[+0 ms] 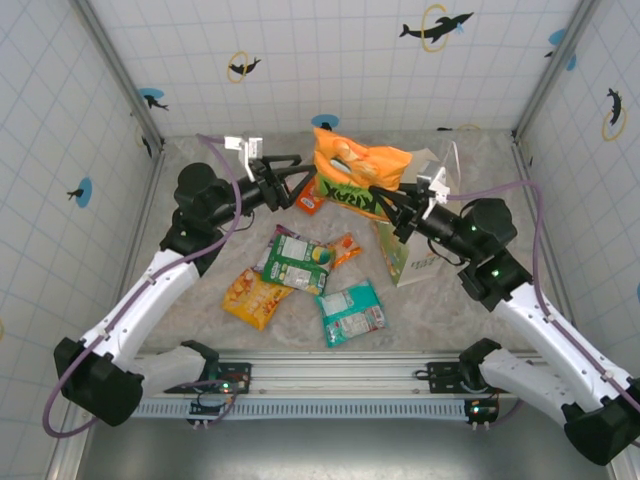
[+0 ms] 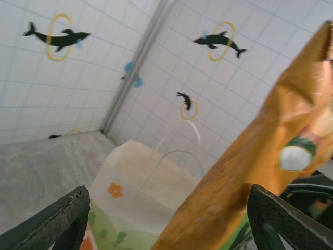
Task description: Place the snacks into the paper bag
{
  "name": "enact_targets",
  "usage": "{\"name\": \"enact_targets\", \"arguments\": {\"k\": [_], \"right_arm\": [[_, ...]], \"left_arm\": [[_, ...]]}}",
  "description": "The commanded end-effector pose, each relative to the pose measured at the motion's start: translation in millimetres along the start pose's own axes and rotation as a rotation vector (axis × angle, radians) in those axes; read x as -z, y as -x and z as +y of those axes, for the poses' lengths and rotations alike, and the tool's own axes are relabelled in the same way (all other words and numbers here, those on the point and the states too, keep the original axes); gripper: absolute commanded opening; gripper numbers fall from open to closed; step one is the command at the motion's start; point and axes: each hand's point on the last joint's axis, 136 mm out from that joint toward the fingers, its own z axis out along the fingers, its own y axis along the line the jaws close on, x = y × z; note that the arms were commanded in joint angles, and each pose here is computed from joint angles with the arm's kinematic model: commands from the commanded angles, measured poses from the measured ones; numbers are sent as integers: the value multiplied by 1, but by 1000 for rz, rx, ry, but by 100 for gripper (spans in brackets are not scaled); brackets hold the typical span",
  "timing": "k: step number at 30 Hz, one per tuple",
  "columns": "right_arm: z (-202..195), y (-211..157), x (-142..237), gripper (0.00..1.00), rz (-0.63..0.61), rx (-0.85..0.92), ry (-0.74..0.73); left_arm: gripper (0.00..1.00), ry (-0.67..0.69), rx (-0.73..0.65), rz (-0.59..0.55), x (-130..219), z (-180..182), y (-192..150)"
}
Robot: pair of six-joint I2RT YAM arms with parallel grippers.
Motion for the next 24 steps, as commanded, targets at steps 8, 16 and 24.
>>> {"name": "enact_targets", "arguments": {"k": [8, 16, 24], "right_arm": [[-18, 52, 18, 14, -188, 97, -157], [-36, 82, 40, 15, -260, 140, -320], [-80, 74, 90, 18, -223, 88, -667]], "left_arm": [[85, 180, 15, -73, 13, 26, 8], [85, 341, 53, -49, 18, 60, -8], [83, 470, 133, 52, 22, 100, -55]]}}
